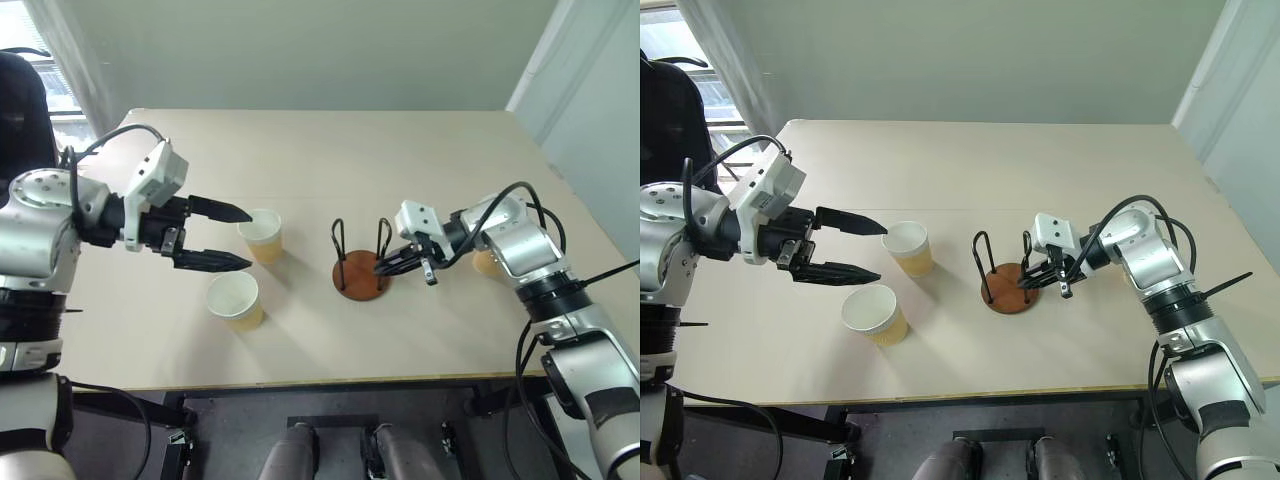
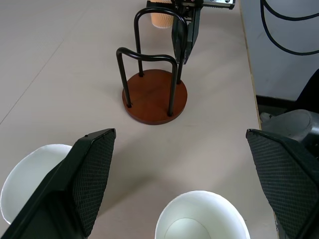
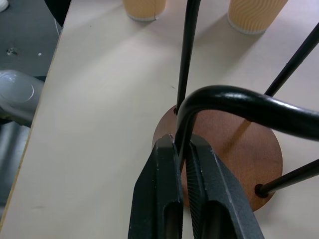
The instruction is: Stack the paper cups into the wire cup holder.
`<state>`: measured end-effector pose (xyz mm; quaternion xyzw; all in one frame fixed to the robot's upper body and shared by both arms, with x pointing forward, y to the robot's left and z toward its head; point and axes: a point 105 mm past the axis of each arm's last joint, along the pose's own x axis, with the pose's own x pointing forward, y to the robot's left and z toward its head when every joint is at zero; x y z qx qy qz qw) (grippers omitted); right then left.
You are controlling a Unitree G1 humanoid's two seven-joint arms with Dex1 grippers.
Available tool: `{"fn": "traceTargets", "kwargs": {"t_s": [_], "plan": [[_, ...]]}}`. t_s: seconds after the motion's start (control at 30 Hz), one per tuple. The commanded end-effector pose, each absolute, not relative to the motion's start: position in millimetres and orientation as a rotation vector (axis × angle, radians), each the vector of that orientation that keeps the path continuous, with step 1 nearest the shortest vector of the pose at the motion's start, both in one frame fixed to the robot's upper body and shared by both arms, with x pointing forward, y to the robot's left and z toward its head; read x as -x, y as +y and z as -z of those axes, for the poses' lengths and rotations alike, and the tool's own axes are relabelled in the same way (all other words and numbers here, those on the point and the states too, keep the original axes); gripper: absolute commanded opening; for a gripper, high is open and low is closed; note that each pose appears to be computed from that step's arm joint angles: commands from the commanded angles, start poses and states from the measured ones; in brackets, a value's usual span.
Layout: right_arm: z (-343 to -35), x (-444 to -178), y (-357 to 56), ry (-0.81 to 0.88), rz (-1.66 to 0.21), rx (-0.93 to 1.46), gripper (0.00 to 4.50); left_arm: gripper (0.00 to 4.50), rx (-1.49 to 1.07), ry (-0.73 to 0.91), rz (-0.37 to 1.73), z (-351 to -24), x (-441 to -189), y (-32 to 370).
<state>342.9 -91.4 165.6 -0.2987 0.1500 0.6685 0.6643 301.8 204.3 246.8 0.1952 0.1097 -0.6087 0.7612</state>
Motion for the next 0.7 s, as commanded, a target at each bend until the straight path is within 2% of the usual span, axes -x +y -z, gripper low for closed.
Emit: {"fn": "traceTargets", "kwargs": {"t_s": [0.03, 0.3, 0.43, 0.67, 0.7], "plan": [[-179, -344, -87, 0.289, -1.52, 0.719, 0.03, 4.5, -0.454, 0.219, 1.356, -255, -294, 203], [-178, -351, -89, 0.288, -1.504, 0.744, 0.03, 4.5, -0.441, 0.222, 1.354, -254, -292, 203], [-178, -356, -91, 0.28, -1.482, 0.776, 1.06, 4.5, -0.439, 0.223, 1.354, -254, -292, 203], [-179, -361, -98, 0.274, -1.457, 0.81, 3.53, 4.5, -0.436, 0.219, 1.359, -254, -293, 201], [-179, -362, -100, 0.275, -1.45, 0.817, 3.53, 4.5, -0.436, 0.217, 1.36, -254, -293, 200]]}}
